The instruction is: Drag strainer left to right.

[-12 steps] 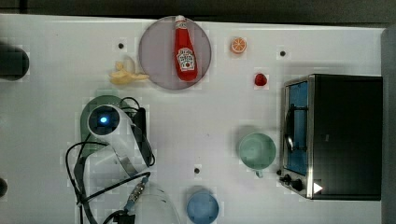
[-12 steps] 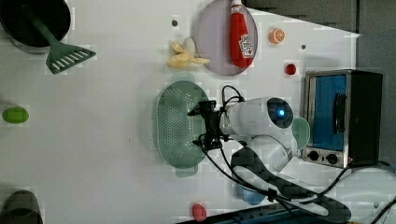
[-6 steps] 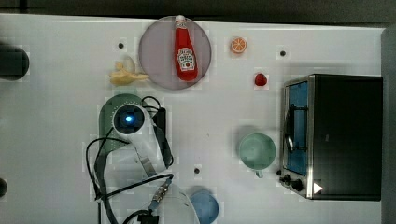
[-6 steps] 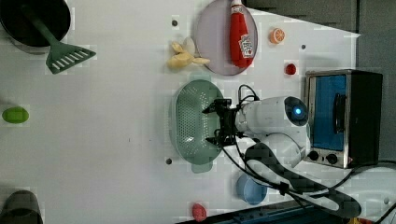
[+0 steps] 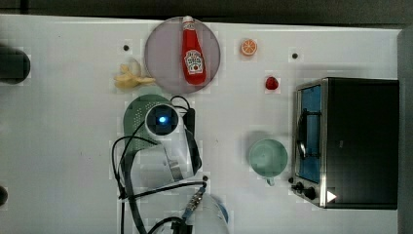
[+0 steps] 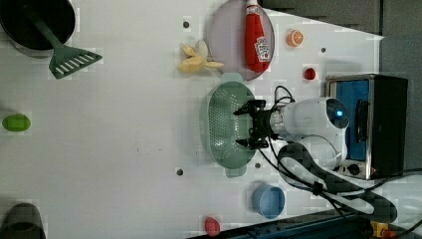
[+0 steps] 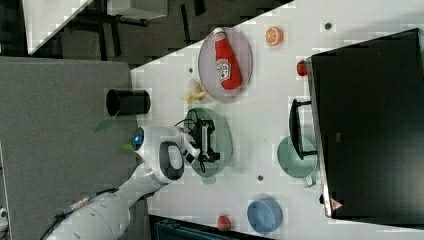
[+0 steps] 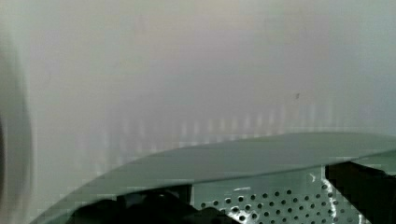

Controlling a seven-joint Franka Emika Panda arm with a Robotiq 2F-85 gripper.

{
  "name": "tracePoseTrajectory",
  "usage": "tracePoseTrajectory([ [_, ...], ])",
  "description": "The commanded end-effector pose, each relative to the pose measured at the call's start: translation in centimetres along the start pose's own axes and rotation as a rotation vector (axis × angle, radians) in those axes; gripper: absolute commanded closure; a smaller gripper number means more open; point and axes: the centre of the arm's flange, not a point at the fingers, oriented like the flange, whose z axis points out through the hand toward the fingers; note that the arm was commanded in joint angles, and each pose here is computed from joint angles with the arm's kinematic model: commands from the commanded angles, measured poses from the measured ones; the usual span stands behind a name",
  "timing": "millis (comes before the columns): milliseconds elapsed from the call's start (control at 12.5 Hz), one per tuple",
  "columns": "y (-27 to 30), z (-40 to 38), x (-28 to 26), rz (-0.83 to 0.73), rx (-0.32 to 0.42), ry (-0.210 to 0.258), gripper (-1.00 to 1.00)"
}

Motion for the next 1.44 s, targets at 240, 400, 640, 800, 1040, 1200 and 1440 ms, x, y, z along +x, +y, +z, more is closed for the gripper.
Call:
tracePoseTrajectory([
  [240,-0.2,-0.5,4.6,-0.009,-0.005,0.030,-1.00],
  [400,-0.4,-0.5,6.4,-0.041,-0.006,0.038,-1.00],
  [640,-0.7,-0.7,9.7,-0.051,0.000,0.055,-1.00],
  [800,-0.8,-0.8,11.8,-0.051,-0.002,0.066,-1.00],
  [1040,-0.8,-0.8,14.8,-0.025,-0.004,0.080,-1.00],
  [1200,-0.6,-0.8,16.6,-0.029,-0.006,0.089,-1.00],
  [1440,-0.6,-1.0,18.9,-0.021,0.007,0.101,-1.00],
])
